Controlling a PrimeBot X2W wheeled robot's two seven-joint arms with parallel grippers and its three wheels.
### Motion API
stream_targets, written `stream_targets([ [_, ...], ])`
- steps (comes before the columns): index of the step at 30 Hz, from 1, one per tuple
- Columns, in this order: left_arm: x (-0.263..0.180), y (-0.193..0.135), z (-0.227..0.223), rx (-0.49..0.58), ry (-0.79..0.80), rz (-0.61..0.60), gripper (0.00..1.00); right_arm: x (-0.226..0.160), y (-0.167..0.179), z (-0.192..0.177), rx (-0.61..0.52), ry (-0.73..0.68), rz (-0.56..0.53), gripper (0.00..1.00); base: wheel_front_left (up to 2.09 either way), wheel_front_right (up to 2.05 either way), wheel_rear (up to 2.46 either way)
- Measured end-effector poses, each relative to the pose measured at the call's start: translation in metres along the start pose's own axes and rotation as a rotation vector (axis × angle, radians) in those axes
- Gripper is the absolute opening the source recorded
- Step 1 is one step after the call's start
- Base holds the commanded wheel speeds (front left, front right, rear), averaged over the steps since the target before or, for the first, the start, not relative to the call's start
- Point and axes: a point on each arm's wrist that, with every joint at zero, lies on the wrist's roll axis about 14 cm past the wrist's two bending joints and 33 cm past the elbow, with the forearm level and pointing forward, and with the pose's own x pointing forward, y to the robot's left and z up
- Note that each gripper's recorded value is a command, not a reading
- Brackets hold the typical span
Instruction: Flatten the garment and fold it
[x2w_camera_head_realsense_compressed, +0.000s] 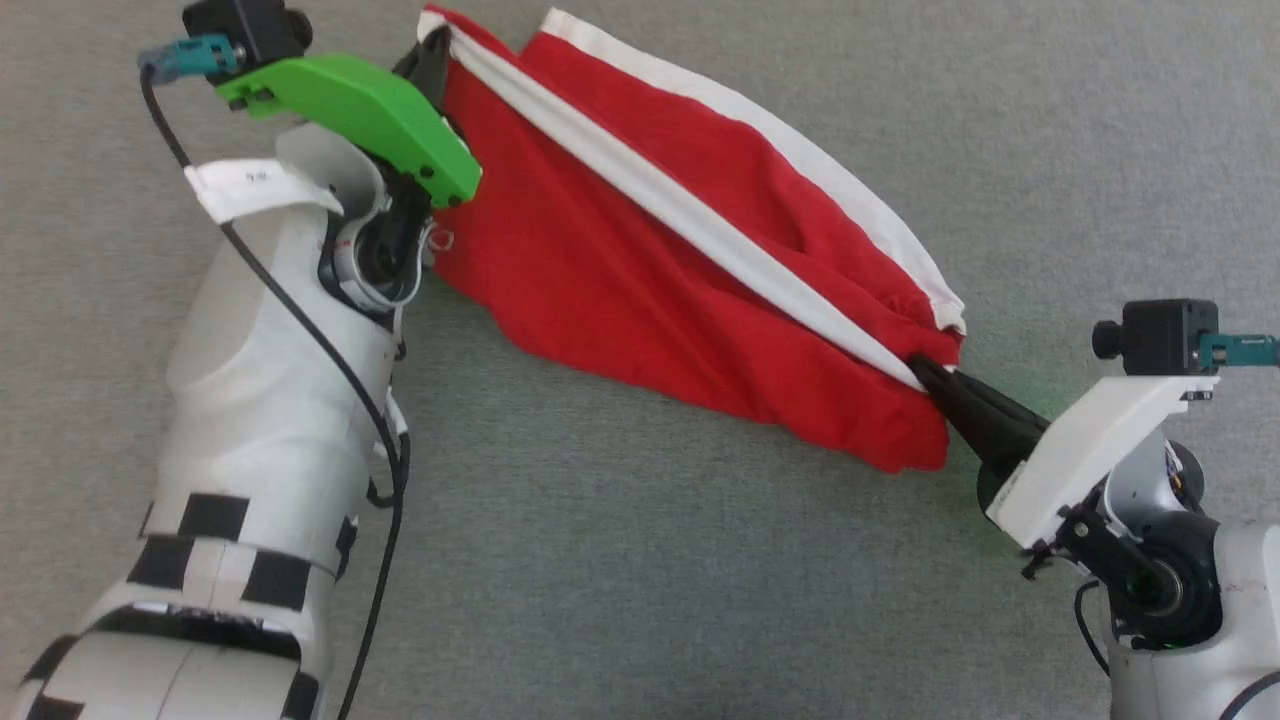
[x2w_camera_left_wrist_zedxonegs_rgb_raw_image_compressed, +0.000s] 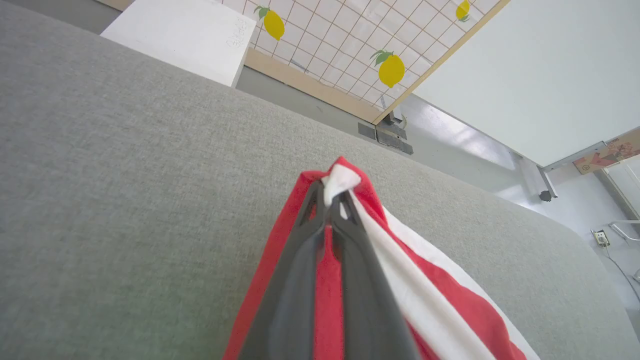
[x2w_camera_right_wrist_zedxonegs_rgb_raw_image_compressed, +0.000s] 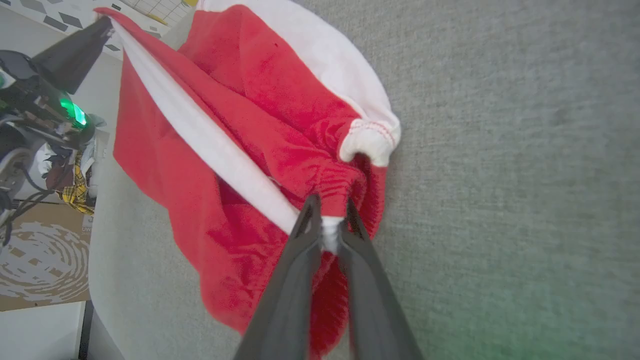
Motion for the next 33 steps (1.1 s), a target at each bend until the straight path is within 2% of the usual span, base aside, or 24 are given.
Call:
stream_targets([
  [12, 0.051, -0.015, -0.048, 0.010, 0.108, -0.048, 0.00, 0.008, -0.015, 0.000, 0.045, -0.029, -0.013, 0.00, 0.00, 0.00, 0.00],
  [18, 0.064, -0.020, -0.055, 0.007, 0.117, -0.061, 0.00, 0.006, -0.020, -0.001, 0.055, -0.036, -0.025, 0.00, 0.00, 0.00, 0.00],
  [19, 0.065, -0.020, -0.056, 0.010, 0.122, -0.058, 0.00, 0.006, -0.020, 0.000, 0.060, -0.039, -0.024, 0.07, 0.00, 0.00, 0.00],
  [20, 0.066, -0.019, -0.058, 0.009, 0.128, -0.053, 0.23, 0.006, -0.020, 0.000, 0.069, -0.044, -0.020, 1.00, 0.00, 0.00, 0.00],
  [21, 0.067, -0.019, -0.058, 0.010, 0.130, -0.052, 0.87, 0.005, -0.020, 0.000, 0.071, -0.045, -0.019, 1.00, 0.00, 0.00, 0.00],
  [22, 0.067, -0.019, -0.057, 0.012, 0.131, -0.050, 1.00, 0.005, -0.020, 0.000, 0.072, -0.045, -0.017, 1.00, 0.00, 0.00, 0.00],
  [28, 0.061, -0.014, -0.059, 0.034, 0.170, -0.025, 1.00, 0.001, -0.018, 0.005, 0.079, -0.076, -0.011, 1.00, 0.00, 0.00, 0.00],
  [31, 0.052, -0.013, -0.055, 0.123, 0.180, -0.012, 1.00, -0.007, -0.021, 0.008, 0.084, -0.099, -0.025, 1.00, 0.00, 0.00, 0.00],
  [33, 0.048, -0.015, -0.046, 0.141, 0.155, -0.011, 1.00, -0.014, -0.025, 0.010, 0.091, -0.116, -0.040, 1.00, 0.00, 0.00, 0.00],
])
